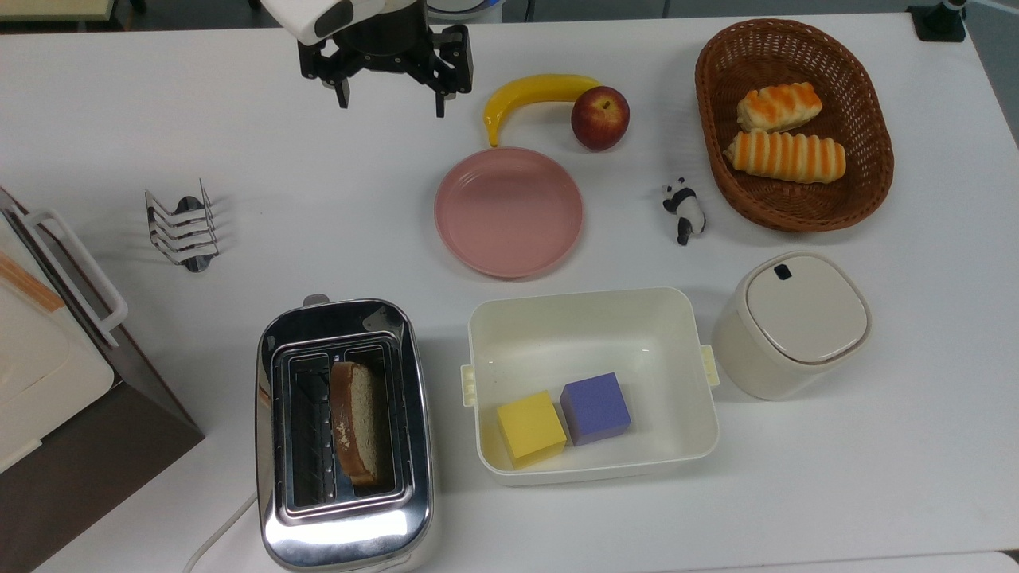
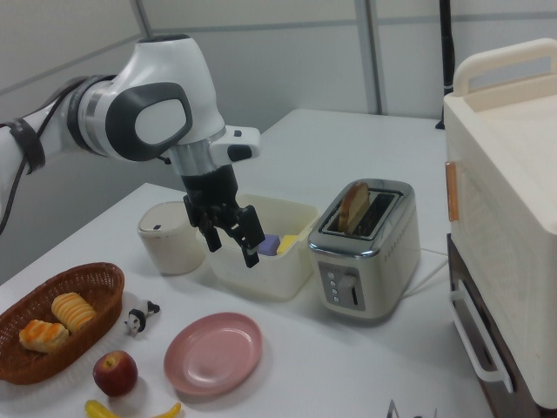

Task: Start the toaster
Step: 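Move the gripper down toward the toaster's lever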

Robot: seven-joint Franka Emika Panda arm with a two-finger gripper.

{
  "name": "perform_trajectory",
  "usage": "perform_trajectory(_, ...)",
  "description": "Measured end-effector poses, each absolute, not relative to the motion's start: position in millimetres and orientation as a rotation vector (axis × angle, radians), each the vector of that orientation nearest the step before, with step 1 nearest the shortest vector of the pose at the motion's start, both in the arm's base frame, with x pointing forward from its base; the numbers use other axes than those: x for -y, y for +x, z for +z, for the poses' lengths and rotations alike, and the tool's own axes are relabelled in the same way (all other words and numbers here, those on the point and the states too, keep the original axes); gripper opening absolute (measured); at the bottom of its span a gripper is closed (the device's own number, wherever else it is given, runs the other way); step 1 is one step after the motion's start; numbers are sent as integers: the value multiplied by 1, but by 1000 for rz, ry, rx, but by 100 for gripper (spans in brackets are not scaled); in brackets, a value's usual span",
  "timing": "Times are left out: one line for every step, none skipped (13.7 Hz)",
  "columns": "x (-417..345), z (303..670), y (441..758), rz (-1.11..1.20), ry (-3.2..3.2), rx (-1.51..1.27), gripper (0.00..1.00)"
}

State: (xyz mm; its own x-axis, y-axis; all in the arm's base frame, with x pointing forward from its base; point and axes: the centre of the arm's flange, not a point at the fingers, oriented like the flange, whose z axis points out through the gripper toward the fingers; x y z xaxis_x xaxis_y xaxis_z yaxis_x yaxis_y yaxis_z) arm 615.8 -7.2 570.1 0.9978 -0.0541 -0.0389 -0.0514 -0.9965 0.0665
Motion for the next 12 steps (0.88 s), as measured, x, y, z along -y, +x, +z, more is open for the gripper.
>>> perform_trajectory(7,570,616,-63,3075,79,100)
perform_trajectory(8,570,616,-63,3074,79,100)
perform_trajectory(8,570,616,-63,3074,81,100)
perform_trajectory(9,570,616,-63,3074,84,100)
perform_trajectory(10,570,616,-63,3074,85,100)
perform_trajectory(10,570,616,-63,3074,84,100)
perform_trajectory(10,570,616,-64,3076,52,94)
perform_trajectory(11,570,616,-65,3076,17,84)
perform_trajectory(11,570,616,-67,3077,-32,66)
perform_trajectory(11,570,616,-69,3077,-48,57)
perform_trajectory(11,569,616,-71,3077,-60,45)
perform_trajectory(11,568,616,-74,3077,-66,34)
